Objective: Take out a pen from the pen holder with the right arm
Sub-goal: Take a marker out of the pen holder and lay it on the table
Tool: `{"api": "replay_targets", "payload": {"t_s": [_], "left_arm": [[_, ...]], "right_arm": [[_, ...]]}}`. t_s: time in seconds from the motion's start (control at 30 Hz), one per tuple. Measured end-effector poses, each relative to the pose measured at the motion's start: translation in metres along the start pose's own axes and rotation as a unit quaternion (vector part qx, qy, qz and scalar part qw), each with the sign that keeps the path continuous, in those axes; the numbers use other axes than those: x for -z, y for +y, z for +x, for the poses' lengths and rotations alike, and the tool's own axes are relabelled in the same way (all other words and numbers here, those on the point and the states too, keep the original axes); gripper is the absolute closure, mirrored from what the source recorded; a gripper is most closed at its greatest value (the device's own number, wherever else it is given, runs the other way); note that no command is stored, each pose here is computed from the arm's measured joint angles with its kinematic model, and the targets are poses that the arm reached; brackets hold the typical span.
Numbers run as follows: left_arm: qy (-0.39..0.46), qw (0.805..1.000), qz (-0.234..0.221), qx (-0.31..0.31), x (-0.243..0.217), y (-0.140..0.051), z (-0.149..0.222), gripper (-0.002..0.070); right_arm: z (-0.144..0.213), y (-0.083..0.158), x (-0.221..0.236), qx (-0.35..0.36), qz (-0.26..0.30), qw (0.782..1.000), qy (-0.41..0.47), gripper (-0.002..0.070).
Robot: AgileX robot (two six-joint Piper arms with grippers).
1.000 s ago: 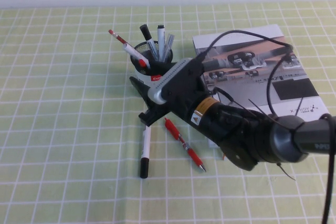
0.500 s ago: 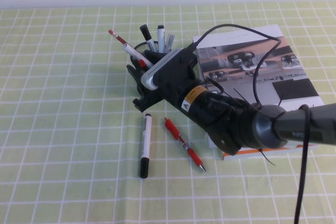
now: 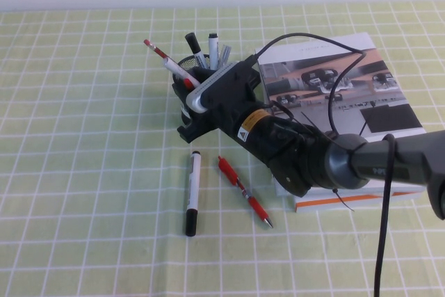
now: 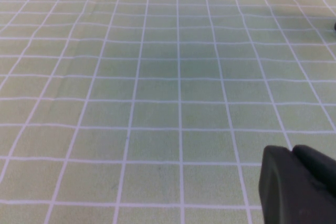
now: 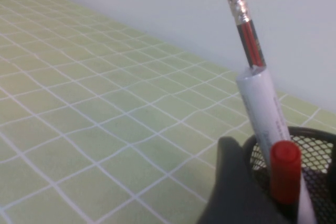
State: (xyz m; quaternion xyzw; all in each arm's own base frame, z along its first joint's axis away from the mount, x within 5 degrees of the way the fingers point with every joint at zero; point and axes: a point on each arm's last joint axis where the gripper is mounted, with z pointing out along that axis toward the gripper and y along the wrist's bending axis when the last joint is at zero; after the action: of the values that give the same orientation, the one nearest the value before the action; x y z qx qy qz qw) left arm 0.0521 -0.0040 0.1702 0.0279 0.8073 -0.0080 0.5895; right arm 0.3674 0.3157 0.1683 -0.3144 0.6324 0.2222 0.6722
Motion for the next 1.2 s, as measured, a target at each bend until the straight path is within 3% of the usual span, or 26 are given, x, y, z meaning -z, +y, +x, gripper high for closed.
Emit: {"api": "replay_targets", "payload": {"t_s": [0.7,1.2], "left_arm": [[0.0,1.0,0.0,0.0,0.0,0.0,0.0,0.068],[0.0,1.0,0.0,0.0,0.0,0.0,0.0,0.068]], "right_arm": [[-0.001,-0.003,-0.001,-0.001,0.004,1.0,-0.002,0.0619],[-0.024,-0.006,0.002,0.002,0.006,1.0,0.005,0.0629]]}}
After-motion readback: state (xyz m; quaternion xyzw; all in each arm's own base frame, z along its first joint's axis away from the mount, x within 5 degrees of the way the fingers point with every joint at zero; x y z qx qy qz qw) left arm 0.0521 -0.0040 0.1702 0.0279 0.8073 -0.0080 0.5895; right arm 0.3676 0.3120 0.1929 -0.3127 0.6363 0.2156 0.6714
